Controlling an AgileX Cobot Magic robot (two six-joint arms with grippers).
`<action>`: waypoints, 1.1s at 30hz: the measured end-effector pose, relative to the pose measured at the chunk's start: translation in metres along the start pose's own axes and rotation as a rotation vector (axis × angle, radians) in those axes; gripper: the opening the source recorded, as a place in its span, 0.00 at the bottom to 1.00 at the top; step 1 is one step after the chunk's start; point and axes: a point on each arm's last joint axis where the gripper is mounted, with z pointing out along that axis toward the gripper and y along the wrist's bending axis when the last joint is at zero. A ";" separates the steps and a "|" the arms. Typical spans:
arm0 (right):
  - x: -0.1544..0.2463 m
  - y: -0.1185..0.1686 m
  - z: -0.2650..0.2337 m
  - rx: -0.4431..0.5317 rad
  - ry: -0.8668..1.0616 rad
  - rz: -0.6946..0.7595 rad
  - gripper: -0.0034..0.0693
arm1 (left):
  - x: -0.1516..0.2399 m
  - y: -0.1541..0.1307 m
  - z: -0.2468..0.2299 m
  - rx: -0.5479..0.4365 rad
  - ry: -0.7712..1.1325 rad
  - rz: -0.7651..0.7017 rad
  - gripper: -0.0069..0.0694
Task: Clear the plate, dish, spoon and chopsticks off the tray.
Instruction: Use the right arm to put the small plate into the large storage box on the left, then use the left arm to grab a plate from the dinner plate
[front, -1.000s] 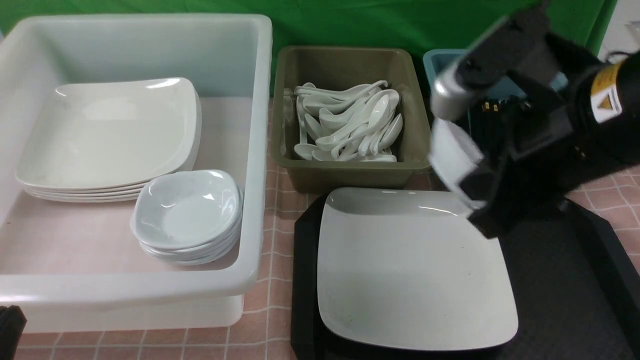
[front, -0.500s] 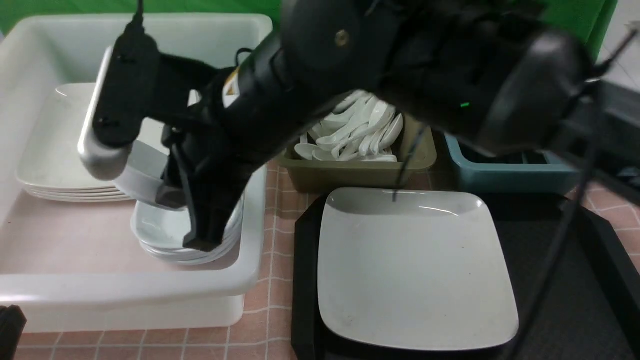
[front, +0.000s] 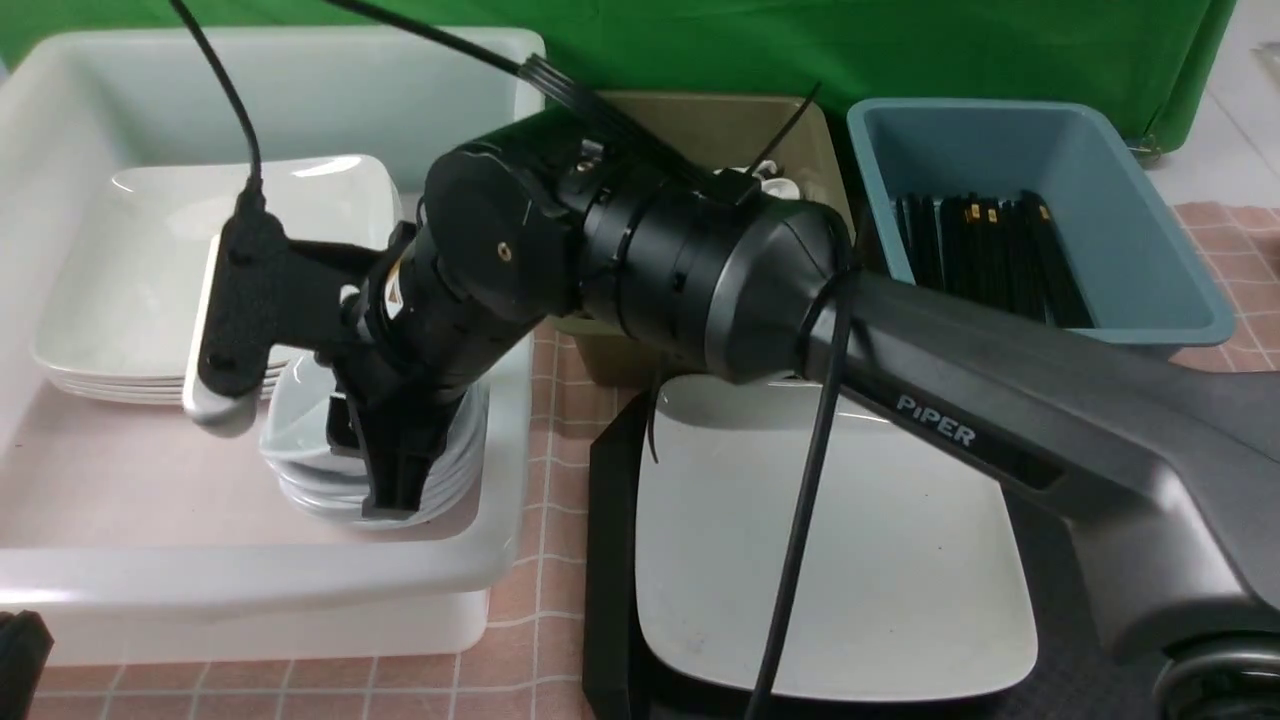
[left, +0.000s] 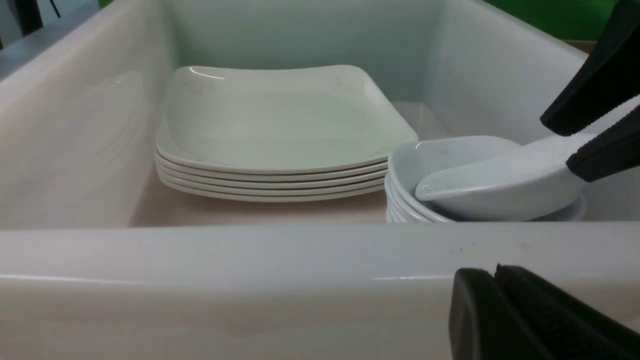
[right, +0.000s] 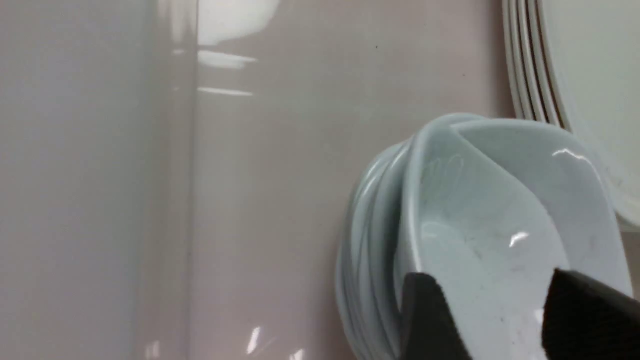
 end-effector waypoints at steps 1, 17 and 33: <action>-0.001 0.000 -0.003 0.001 -0.001 0.018 0.64 | 0.000 0.000 0.000 0.000 0.000 0.000 0.12; -0.014 0.015 -0.252 0.095 -0.031 0.268 0.11 | 0.000 0.000 0.000 0.000 0.002 0.000 0.12; 0.087 0.111 -0.450 0.370 -0.277 0.652 0.09 | 0.000 0.000 0.000 0.000 0.002 0.000 0.12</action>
